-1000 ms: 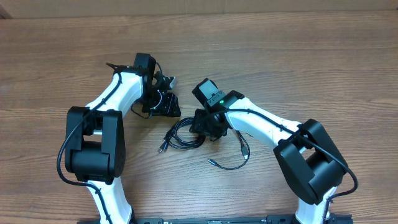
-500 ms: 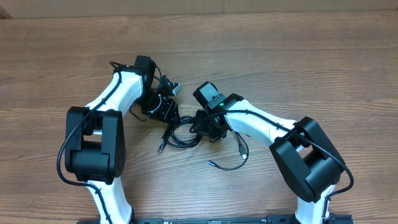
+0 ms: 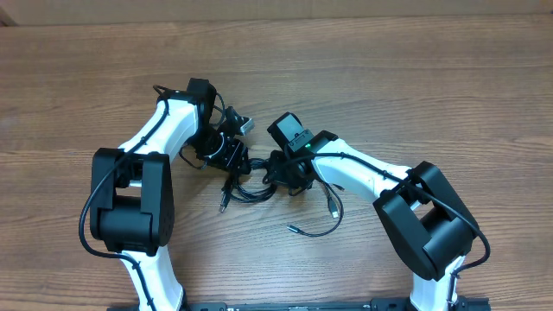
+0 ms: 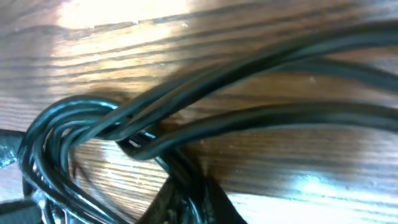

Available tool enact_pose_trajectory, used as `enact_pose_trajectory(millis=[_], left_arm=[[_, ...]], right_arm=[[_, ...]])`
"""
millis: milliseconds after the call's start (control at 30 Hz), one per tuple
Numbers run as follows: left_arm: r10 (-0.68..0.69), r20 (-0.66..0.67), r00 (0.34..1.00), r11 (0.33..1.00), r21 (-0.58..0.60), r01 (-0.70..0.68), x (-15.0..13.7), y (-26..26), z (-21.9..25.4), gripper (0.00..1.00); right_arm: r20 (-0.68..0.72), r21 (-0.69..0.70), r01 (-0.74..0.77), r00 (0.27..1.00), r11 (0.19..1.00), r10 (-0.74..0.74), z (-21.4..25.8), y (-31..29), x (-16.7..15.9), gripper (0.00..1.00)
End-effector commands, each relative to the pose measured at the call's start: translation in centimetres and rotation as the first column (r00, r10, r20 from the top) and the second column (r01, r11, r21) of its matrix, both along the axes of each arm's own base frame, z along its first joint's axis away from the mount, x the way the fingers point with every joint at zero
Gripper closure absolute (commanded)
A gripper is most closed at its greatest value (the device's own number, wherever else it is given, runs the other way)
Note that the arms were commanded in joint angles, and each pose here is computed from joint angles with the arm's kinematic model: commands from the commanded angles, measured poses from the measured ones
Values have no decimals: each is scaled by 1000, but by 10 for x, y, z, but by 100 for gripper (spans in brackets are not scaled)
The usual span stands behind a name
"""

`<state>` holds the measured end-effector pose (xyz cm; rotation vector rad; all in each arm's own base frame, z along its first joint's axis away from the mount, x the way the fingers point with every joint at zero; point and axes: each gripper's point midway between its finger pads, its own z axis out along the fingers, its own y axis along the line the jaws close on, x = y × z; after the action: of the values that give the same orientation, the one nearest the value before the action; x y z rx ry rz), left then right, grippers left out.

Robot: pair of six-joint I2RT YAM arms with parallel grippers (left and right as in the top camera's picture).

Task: Untangle cables

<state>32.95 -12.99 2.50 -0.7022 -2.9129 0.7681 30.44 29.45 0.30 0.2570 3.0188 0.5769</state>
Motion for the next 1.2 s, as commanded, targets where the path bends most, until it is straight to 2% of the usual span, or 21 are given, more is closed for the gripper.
enact_pose_trajectory(millis=[0, 67, 233, 367, 533, 633, 700, 833, 933, 1033, 1067, 1167], left_arm=[[-17, 22, 1000, 1000, -14, 17, 7, 0, 2, 73], [-19, 28, 999, 1000, 8, 19, 8, 3, 0, 84], [-20, 32, 999, 1000, 19, 19, 9, 4, -1, 84], [-21, 33, 999, 999, 27, 20, 9, 6, -2, 74], [-26, 40, 999, 997, 70, 23, 10, 12, -5, 73], [-27, 40, 999, 997, 79, 24, 10, 14, -5, 61], [-28, 40, 999, 996, 81, 24, 10, 14, -6, 59], [-12, 47, 999, 992, 126, 6, 13, 21, -9, 73], [-6, 49, 999, 991, 133, -1, 14, 21, -9, 80], [6, 51, 999, 992, 129, -13, 15, 21, -9, 93], [12, 52, 999, 993, 119, -18, 16, 19, -8, 96], [7, 60, 998, 1000, 1, -7, 18, 1, 0, 96]], right_arm=[[-6, -16, 2, 1000, 1000, -2, -11, -2, -2, 91], [-4, -15, 2, 1000, 1000, -2, -11, -1, -1, 91], [-4, -15, 2, 1000, 1000, -2, -11, -1, -1, 91], [-4, -15, 2, 1000, 1000, -2, -11, -1, -1, 91], [-4, -15, 2, 1000, 1000, -2, -11, -1, -1, 91], [-4, -15, 2, 1000, 1000, -2, -11, -1, -1, 91], [-4, -15, 2, 1000, 1000, -2, -11, -1, -1, 91], [-4, -15, 2, 1000, 1000, -2, -11, -1, -1, 91], [-4, -15, 2, 1000, 1000, -2, -11, -1, -1, 91], [-5, -15, 2, 1000, 1000, -2, -11, -1, -1, 92], [-6, -13, 1, 1000, 1000, -1, -11, -1, -2, 96], [-28, 79, -43, 999, 996, 45, 4, 8, -4, 96]])
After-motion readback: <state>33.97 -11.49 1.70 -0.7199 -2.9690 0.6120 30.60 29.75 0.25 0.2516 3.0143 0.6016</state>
